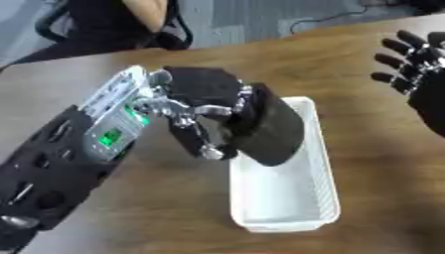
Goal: Pick up objects on the table and place them in the box.
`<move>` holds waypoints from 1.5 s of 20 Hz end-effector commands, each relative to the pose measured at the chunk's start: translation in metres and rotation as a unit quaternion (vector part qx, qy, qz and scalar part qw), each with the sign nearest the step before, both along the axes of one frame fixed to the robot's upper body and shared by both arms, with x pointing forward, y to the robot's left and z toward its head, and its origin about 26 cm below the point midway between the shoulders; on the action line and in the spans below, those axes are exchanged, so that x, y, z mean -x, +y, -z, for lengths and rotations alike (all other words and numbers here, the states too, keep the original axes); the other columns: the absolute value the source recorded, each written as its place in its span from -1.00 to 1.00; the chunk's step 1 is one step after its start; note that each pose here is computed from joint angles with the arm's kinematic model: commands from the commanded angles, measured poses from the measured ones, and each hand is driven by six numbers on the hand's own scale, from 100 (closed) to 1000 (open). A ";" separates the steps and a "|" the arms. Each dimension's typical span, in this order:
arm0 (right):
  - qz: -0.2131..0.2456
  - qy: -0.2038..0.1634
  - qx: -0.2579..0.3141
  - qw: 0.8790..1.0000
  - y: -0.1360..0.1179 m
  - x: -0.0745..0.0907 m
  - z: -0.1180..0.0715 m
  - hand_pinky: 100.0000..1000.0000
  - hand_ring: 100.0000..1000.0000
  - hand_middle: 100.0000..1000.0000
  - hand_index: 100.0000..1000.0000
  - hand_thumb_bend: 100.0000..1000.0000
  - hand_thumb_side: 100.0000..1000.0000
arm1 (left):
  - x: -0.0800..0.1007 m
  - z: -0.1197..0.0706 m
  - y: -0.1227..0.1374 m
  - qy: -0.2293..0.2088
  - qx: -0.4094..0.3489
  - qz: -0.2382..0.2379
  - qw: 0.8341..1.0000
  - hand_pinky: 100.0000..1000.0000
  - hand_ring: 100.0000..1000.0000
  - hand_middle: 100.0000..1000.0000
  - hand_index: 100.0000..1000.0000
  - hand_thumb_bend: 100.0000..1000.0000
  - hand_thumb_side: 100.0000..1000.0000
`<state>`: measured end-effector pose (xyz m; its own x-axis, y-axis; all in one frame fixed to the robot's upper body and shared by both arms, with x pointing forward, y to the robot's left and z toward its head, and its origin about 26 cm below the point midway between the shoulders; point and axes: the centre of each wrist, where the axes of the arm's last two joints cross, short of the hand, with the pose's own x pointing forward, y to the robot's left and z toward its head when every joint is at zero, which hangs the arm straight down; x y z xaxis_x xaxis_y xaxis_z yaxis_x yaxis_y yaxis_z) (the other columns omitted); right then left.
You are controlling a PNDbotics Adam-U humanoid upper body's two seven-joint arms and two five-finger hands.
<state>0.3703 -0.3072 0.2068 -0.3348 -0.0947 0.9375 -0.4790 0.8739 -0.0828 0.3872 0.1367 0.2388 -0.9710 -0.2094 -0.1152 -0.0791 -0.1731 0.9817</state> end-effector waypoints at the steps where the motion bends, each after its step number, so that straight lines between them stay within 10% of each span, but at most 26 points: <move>1: -0.004 -0.016 0.006 1.000 0.002 0.001 -0.010 0.61 0.85 0.88 1.00 -1.00 1.00 | -0.001 -0.002 0.001 -0.016 -0.048 0.030 0.998 -1.00 -1.00 -0.67 -0.39 -1.00 -0.99; 11: -0.004 -0.016 0.007 1.000 0.002 0.001 -0.010 0.61 0.85 0.88 1.00 -1.00 1.00 | -0.002 0.000 0.002 -0.015 -0.056 0.029 0.998 -1.00 -1.00 -0.56 -0.29 -1.00 -1.00; 12: -0.004 -0.016 0.007 1.000 0.002 0.001 -0.010 0.61 0.85 0.88 1.00 -1.00 1.00 | -0.001 0.000 0.001 -0.016 -0.061 0.033 0.997 -1.00 -1.00 -0.22 0.06 -0.47 -0.47; 15: -0.005 -0.016 0.007 1.000 0.002 0.001 -0.010 0.62 0.85 0.88 1.00 -1.00 1.00 | 0.000 -0.002 0.000 -0.016 -0.088 0.044 0.995 -1.00 -0.98 0.17 0.43 -0.12 -0.06; 30: -0.003 -0.016 0.005 1.000 0.002 0.000 -0.009 0.62 0.86 0.88 1.00 -1.00 1.00 | 0.004 -0.012 0.003 0.001 -0.134 0.047 0.990 -1.00 -0.87 0.36 0.55 0.00 0.26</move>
<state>0.3704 -0.3065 0.2067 -0.3359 -0.0879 0.9378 -0.4818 0.8716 -0.0908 0.3843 0.1338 0.2379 -0.9650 -0.2602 -0.0316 0.0238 -0.2070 0.9780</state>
